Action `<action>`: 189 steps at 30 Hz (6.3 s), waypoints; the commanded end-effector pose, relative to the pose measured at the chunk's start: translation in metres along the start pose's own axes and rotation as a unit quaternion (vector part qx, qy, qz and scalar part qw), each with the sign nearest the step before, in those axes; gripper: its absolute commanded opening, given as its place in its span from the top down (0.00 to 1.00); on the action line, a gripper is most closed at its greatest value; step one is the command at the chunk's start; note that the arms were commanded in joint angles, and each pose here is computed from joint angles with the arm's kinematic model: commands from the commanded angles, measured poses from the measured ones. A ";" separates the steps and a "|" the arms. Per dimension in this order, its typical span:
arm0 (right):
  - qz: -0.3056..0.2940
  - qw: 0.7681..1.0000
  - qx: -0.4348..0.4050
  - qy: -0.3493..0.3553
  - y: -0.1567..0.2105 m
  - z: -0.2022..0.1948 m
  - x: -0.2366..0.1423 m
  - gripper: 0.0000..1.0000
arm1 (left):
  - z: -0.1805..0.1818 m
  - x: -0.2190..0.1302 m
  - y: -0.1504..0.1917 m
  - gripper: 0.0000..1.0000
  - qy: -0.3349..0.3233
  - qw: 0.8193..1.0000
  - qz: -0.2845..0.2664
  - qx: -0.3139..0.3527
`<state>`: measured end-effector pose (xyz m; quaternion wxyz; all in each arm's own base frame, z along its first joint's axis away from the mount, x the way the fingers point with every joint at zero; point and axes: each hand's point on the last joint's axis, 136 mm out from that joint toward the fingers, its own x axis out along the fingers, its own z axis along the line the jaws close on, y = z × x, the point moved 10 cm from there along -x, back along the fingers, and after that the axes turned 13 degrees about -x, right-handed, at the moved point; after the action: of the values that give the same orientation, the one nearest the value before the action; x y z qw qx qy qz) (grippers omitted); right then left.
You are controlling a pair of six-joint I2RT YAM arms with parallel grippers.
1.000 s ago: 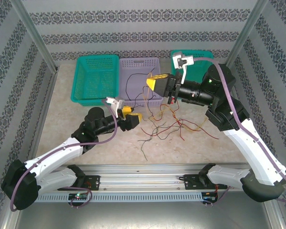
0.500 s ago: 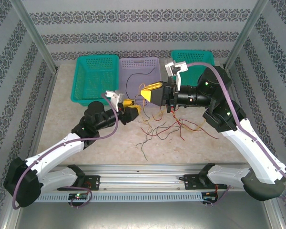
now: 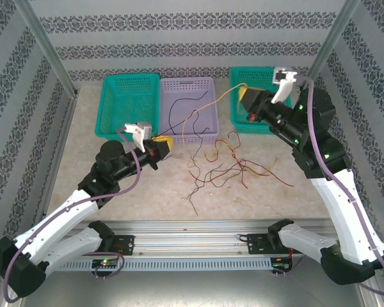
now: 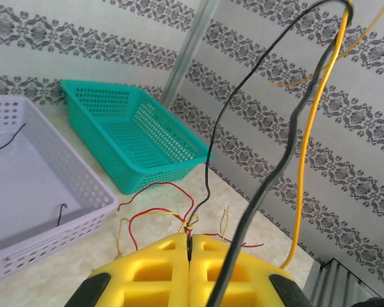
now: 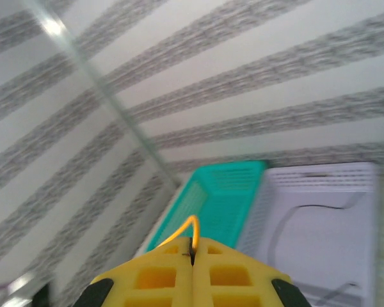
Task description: Untangle the cables
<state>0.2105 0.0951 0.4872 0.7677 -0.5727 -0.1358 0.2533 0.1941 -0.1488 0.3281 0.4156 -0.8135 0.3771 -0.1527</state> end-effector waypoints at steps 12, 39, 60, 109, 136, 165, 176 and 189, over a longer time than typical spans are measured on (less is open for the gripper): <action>0.017 0.923 0.011 0.384 0.001 -0.112 -0.006 1.00 | -0.035 -0.068 -0.067 1.00 -0.171 0.981 -0.057 0.070; 0.134 0.826 0.004 0.548 0.053 -0.226 0.068 1.00 | -0.160 -0.178 -0.194 1.00 -0.132 0.941 -0.240 0.198; 0.176 0.786 0.009 0.592 0.069 -0.281 0.089 1.00 | -0.198 -0.164 -0.258 1.00 -0.125 0.900 -0.331 0.253; 0.308 0.947 -0.088 0.000 0.264 -0.024 0.056 0.47 | -0.159 -0.081 -0.224 1.00 -0.065 0.958 -0.211 0.181; 0.178 0.961 -0.040 0.207 0.190 -0.068 -0.022 1.00 | -0.138 -0.078 -0.224 1.00 -0.192 0.926 -0.220 0.238; 0.142 0.940 0.182 0.250 0.142 -0.136 -0.033 1.00 | -0.124 -0.049 -0.246 1.00 -0.342 0.858 -0.244 0.297; 0.086 0.856 0.210 0.465 0.158 -0.180 -0.054 1.00 | -0.125 -0.084 -0.245 1.00 -0.396 0.826 -0.283 0.284; 0.103 0.893 0.112 0.424 0.130 -0.166 -0.009 1.00 | -0.123 -0.089 -0.235 1.00 -0.383 0.839 -0.268 0.278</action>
<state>0.2469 -0.0333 0.2679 0.7833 -0.4939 0.3656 0.0941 0.1666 -0.0487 0.5989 0.6783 -0.7197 -0.1473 -0.0136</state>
